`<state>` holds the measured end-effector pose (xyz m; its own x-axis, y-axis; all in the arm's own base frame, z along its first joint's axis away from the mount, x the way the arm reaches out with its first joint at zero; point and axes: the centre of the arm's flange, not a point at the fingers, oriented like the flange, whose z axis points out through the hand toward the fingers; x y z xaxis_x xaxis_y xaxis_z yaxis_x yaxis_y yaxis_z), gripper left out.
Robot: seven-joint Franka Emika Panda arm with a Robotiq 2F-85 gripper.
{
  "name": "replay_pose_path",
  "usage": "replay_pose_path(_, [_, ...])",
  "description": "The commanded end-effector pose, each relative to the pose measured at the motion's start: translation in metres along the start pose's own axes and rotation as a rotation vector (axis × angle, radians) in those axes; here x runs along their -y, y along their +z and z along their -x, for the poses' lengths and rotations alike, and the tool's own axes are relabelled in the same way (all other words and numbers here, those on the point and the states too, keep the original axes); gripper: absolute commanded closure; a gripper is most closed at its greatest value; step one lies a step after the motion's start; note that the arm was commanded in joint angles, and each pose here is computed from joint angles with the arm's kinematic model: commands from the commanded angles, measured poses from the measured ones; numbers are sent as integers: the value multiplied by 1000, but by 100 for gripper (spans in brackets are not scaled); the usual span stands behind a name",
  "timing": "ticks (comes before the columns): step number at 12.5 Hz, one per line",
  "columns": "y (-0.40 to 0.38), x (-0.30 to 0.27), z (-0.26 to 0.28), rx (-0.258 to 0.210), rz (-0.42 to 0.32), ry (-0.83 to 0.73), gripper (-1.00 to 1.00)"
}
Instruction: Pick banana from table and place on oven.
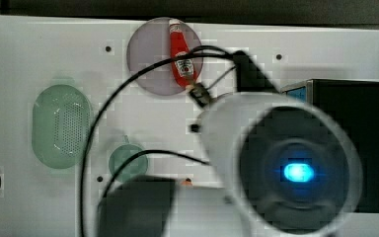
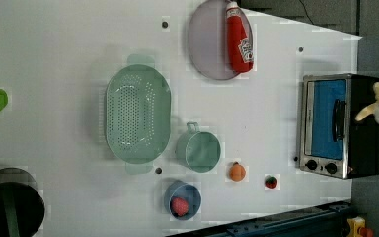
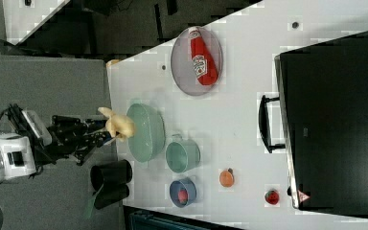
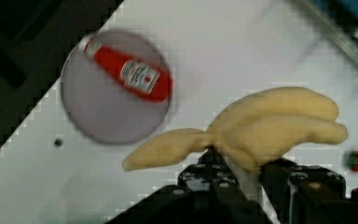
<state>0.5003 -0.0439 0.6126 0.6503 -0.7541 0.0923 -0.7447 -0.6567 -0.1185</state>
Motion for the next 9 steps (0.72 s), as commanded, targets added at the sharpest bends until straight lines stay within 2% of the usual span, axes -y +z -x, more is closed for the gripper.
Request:
replay_pose_path(1, [70,-105,-90,99,120,109,53])
replay_pose_path(3, [88,-148,-130,102,137,69,53])
replay_pose_path(7, [128,-203,-199,31,174,-43,53])
replay_pose_path(9, [150,-222,-217,45,217,-75,53])
